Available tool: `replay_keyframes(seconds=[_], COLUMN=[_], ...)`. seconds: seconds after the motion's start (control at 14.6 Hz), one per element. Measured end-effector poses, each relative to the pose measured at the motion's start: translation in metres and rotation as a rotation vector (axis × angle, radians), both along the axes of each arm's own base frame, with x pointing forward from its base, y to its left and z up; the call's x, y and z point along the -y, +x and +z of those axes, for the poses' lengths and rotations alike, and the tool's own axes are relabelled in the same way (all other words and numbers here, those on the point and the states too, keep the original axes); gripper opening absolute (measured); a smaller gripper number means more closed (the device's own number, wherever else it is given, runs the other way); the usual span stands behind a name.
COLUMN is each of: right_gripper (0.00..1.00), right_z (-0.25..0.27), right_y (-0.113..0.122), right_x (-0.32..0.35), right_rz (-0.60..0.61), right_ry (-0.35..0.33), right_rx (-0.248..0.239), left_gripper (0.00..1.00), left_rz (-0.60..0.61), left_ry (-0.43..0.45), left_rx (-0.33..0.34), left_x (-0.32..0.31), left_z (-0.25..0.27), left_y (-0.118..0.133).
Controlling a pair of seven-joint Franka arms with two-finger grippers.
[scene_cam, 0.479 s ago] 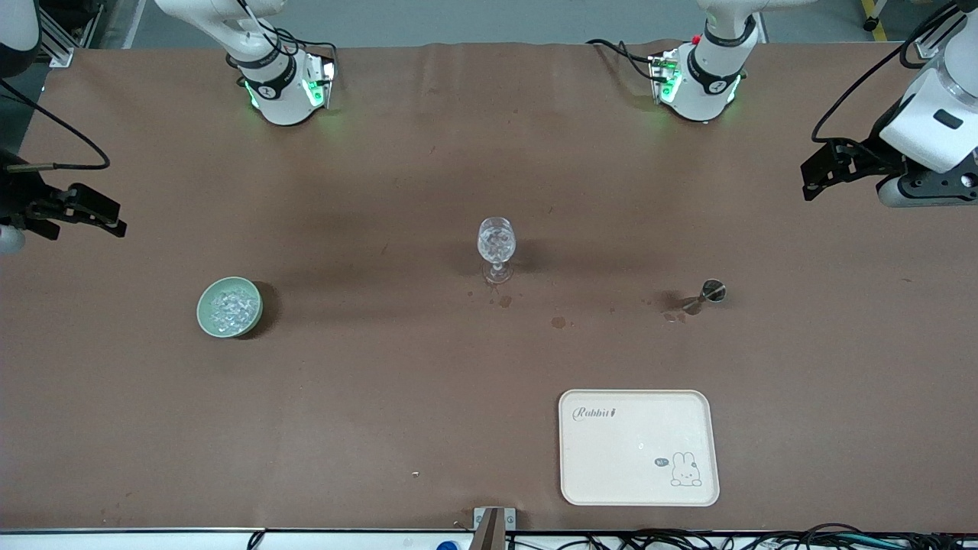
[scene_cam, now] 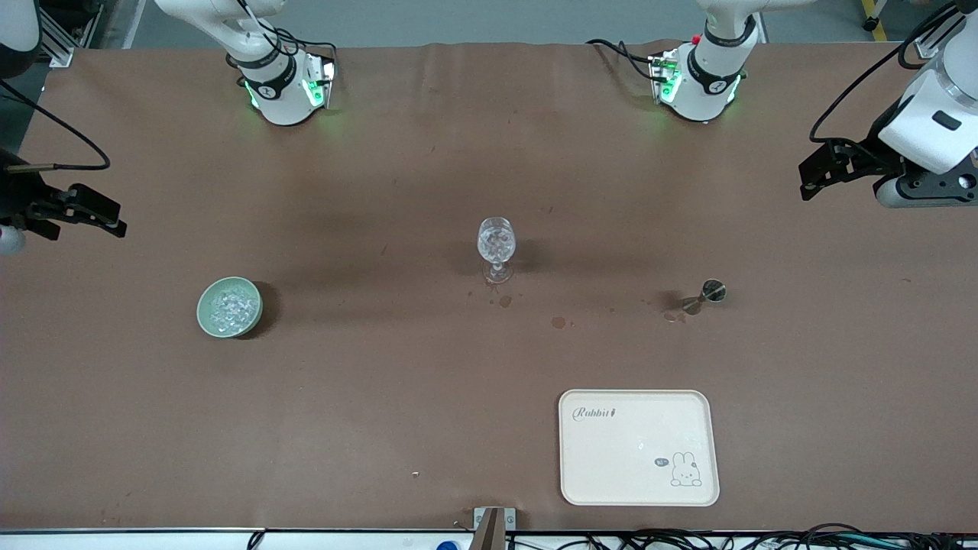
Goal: Pour wine and add ice with both arms
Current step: 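Lower the right gripper into the bowl while the left gripper nears the jigger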
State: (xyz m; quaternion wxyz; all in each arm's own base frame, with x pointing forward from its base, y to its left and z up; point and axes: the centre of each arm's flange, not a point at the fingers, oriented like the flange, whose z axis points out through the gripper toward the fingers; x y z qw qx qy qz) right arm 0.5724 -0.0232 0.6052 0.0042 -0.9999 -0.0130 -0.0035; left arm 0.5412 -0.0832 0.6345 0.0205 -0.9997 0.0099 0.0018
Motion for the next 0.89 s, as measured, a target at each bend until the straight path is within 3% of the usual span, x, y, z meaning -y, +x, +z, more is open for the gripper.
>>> replay_keyframes(seconds=[0.41, 0.75, 0.89], right_gripper=[0.99, 0.99, 0.99], right_z=[-0.014, -0.099, -0.138], right_y=[0.005, 0.020, 0.022], right_x=[0.002, 0.004, 0.004], right_rz=[-0.004, -0.008, -0.010], right_ry=[-0.001, -0.005, -0.007], right_rx=[0.016, 0.060, 0.052], left_gripper=[1.00, 1.00, 1.00], left_rz=[0.002, 0.033, 0.060], left_ry=[-0.016, -0.042, -0.055], left_rx=[-0.069, -0.082, -0.099], left_x=[-0.003, -0.022, -0.037], left_z=[-0.062, -0.125, -0.147], left_y=[0.039, 0.078, 0.088])
